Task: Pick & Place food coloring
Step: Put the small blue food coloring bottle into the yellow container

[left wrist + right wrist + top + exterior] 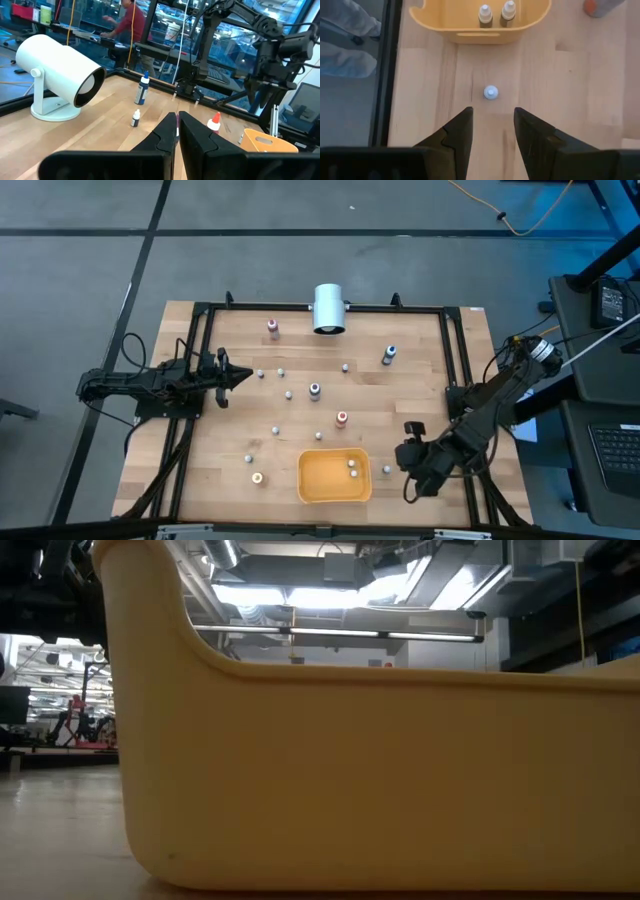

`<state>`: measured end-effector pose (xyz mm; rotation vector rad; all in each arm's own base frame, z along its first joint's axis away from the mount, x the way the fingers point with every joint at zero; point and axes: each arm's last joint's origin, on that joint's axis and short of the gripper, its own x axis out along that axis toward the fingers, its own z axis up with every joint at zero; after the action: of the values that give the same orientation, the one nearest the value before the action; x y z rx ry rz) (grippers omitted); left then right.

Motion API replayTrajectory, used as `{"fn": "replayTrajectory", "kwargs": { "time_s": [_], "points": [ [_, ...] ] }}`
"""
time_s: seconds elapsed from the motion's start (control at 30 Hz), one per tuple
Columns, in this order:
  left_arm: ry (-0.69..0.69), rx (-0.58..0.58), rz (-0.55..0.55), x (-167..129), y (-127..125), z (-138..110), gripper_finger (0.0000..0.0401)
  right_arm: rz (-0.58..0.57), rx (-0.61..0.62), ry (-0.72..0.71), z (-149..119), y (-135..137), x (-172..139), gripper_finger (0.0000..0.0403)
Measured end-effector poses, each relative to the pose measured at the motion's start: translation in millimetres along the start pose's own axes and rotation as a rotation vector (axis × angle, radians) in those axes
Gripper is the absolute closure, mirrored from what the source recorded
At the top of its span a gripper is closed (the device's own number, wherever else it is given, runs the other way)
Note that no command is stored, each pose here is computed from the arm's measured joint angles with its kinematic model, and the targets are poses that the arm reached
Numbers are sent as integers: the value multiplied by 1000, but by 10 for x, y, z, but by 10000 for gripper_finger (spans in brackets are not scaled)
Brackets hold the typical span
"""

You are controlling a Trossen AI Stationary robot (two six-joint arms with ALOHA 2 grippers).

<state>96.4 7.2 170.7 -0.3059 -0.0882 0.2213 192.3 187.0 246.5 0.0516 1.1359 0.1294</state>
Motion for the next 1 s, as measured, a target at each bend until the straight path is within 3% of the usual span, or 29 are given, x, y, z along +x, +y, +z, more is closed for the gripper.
{"fn": "replayTrajectory", "kwargs": {
  "time_s": [0.43,1.0],
  "points": [
    [-1,0,3,0,1,1,384,-12,50,23,-14,-126,216,173],
    [-1,0,4,0,1,1,384,-6,78,94,-11,-17,723,182]
  ]
}}
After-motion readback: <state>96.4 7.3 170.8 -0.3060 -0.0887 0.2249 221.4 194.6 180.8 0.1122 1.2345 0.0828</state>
